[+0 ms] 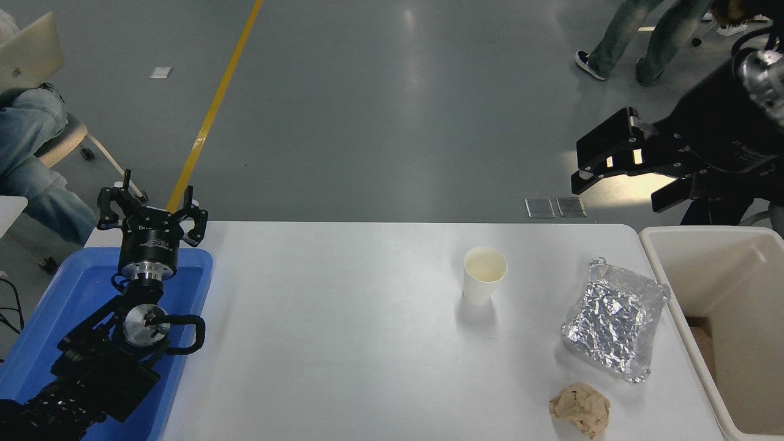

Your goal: Pick up paper cup place in dustbin

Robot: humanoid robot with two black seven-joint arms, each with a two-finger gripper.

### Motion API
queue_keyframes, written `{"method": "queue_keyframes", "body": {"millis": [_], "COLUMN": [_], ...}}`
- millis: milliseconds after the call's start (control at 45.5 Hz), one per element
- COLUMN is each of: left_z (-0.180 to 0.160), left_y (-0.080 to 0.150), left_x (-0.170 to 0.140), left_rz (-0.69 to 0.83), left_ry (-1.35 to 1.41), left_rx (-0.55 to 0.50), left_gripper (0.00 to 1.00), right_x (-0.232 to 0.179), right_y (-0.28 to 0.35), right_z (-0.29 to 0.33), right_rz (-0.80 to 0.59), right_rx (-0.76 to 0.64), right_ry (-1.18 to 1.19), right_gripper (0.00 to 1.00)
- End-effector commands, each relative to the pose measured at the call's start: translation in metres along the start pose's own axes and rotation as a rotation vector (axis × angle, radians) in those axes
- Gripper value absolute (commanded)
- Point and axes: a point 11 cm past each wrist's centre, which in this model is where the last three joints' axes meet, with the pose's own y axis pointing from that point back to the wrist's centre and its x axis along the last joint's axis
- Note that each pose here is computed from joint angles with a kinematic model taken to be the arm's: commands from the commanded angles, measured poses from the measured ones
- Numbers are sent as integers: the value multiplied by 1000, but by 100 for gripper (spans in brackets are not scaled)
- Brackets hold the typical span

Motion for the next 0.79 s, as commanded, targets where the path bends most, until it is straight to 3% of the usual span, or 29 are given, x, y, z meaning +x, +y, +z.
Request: {"method": "queue_keyframes", "body": {"millis": [0, 330, 769], "left_z": [0, 0, 0], "left_y": [0, 0, 0], "left_x": [0, 0, 0], "left_rz": [0, 0, 0], "left_ry": [0, 0, 0], "left_rx": [0, 0, 0], "left_gripper": [99, 99, 99], "right_x": [0, 36, 58], "right_y": [-25, -109, -230], "right_z": [-5, 16, 29], "right_rz": [-58, 1, 10], "right_rx": [-9, -90, -30], "right_ry": [17, 7, -43], "right_gripper": [100, 100, 100]}}
